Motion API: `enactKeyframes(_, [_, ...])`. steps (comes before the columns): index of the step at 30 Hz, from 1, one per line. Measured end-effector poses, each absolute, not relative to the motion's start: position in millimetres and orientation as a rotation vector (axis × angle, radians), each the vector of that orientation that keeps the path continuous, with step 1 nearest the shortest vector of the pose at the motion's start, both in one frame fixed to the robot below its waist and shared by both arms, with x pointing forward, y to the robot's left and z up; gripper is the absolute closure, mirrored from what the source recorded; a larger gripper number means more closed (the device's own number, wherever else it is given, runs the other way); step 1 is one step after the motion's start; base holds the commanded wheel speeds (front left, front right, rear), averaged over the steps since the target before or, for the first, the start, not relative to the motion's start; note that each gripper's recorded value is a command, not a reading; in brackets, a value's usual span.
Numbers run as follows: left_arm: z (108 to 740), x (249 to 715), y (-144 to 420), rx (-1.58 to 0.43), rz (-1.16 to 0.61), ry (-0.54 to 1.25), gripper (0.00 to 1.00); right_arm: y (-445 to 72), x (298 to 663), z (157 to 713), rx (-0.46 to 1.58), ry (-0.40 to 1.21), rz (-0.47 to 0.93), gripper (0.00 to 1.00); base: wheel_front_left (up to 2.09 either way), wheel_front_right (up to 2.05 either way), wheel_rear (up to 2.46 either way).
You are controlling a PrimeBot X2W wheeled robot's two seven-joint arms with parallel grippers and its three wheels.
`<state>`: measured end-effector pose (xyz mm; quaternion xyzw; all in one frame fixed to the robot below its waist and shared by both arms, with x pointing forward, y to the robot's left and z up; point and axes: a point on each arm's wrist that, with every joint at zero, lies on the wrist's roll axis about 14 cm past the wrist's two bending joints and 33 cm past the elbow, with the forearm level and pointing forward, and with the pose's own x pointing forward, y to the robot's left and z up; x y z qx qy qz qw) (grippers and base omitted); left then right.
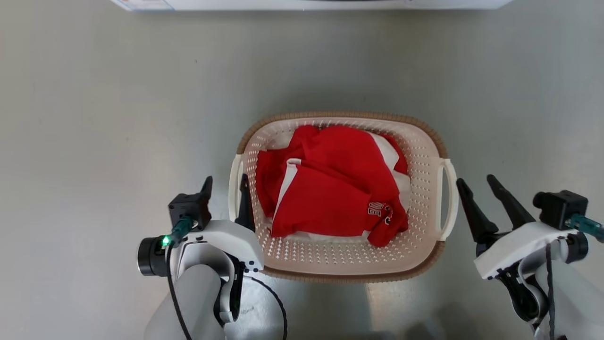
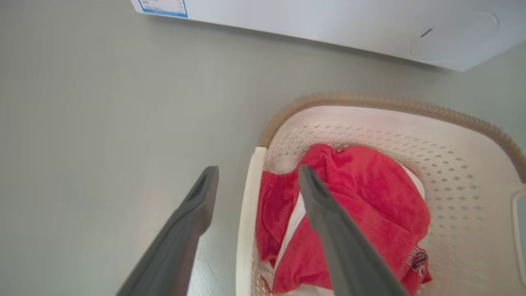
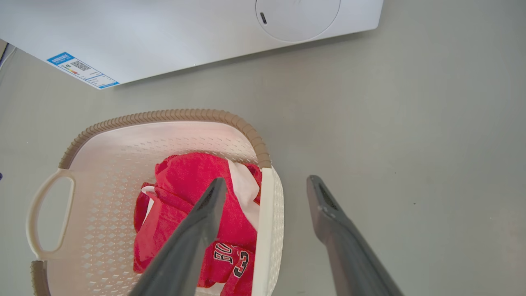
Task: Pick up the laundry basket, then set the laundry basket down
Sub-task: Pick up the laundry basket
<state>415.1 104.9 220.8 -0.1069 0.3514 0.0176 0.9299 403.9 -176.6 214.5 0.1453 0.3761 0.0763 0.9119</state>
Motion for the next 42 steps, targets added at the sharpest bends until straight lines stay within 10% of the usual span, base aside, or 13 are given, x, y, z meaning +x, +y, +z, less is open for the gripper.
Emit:
enactKeyframes(21, [131, 392, 91, -0.279, 0.036, 0.988, 0.00, -154, 397, 131, 0.334, 0.999, 0.249, 0.00, 0.00, 0.00, 0.00])
enactKeyframes(23, [131, 393, 91, -0.283, 0.038, 0.990, 0.04, -153, 401, 130, 0.334, 0.996, 0.257, 0.52, 0.00, 0.00, 0.00])
enactKeyframes(24, [130, 391, 91, -0.288, 0.043, 0.995, 0.06, -153, 401, 130, 0.336, 0.997, 0.257, 0.62, 0.00, 0.00, 0.00])
enactKeyframes(26, [130, 389, 91, -0.287, 0.041, 1.002, 0.29, -152, 401, 130, 0.343, 0.999, 0.258, 0.99, 0.00, 0.00, 0.00])
enactKeyframes(29, [130, 388, 89, -0.295, 0.039, 1.007, 1.00, -153, 402, 131, 0.349, 0.999, 0.250, 1.00, 0.00, 0.00, 0.00])
enactKeyframes(42, [145, 391, 75, -0.313, 0.002, 0.994, 1.00, -158, 415, 152, 0.328, 0.949, 0.241, 1.00, 0.00, 0.00, 0.00])
